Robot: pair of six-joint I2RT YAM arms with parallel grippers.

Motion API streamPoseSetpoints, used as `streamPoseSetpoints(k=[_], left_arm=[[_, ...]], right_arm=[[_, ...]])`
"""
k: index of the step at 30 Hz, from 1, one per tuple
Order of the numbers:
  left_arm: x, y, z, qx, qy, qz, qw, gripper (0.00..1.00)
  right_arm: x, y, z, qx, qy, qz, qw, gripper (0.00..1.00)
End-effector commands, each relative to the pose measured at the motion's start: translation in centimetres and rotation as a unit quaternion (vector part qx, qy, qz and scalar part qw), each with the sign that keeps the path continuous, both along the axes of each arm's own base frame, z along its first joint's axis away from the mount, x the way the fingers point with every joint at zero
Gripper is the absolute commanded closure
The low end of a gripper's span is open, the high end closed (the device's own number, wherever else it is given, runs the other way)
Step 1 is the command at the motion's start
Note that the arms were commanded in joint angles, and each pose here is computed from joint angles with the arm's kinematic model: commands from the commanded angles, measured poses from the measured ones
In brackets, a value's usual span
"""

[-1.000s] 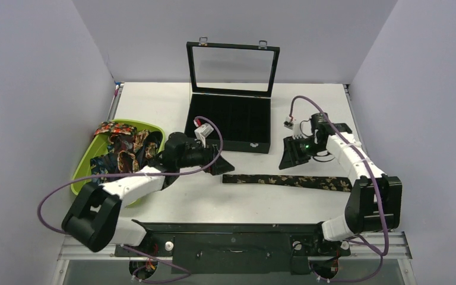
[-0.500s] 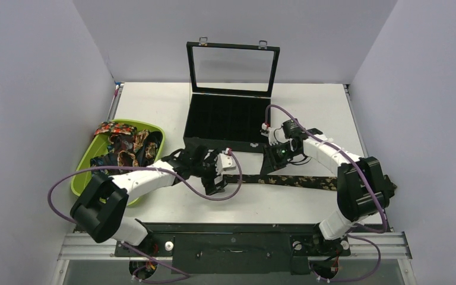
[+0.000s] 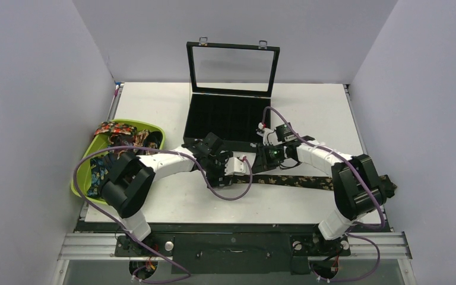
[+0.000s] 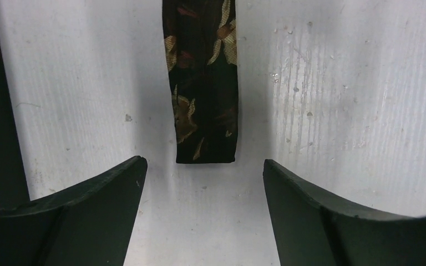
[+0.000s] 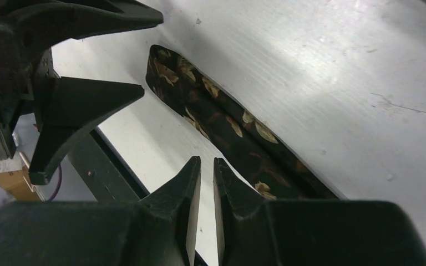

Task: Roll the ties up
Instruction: Roll the tie at the center of the board.

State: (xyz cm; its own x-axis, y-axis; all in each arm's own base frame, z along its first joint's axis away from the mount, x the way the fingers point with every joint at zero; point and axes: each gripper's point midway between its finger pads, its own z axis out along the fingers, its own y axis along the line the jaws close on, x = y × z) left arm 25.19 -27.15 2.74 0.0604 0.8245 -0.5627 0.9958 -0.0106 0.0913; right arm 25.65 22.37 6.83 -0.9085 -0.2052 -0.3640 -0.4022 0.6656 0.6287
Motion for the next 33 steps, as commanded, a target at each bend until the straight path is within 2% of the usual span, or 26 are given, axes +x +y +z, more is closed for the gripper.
streamPoseSetpoints(k=[1, 11, 16, 19, 23, 27, 30, 33], left_arm=[[0.3, -1.1, 0.2, 0.020, -0.001, -0.028, 0.999, 0.27], [0.0, -2.8, -0.9, 0.055, 0.027, -0.039, 0.997, 0.45], [-1.7, -5.0, -0.8, 0.033, 0.056, -0.040, 0.997, 0.56], [-2.7, -5.9, -1.0, 0.013, 0.066, -0.031, 0.997, 0.61], [-3.1, -7.1, -0.7, -0.025, 0.070, -0.017, 0.997, 0.64], [-2.5, -7.2, -0.2, -0.075, 0.063, 0.001, 0.995, 0.64], [-2.2, -6.2, 0.1, -0.110, 0.057, 0.036, 0.992, 0.57], [-0.6, -6.1, 2.0, -0.172, 0.031, 0.060, 0.983, 0.51]], right_arm=[[0.3, 1.7, -0.1, 0.028, 0.000, -0.011, 1.000, 0.89], [-0.5, -2.5, -4.2, -0.080, 0.017, 0.007, 0.997, 0.89], [-1.3, -5.0, -6.1, -0.121, 0.061, 0.016, 0.991, 0.89], [-0.8, -6.8, -6.0, -0.135, 0.064, 0.004, 0.989, 0.89], [-0.1, -8.0, -4.9, -0.138, 0.064, 0.003, 0.988, 0.89], [-0.9, -8.1, -3.7, -0.136, 0.067, 0.041, 0.988, 0.89], [-1.3, -6.8, -2.3, -0.098, 0.057, 0.056, 0.992, 0.87], [-1.1, -4.7, -0.7, -0.058, 0.032, 0.058, 0.996, 0.86]])
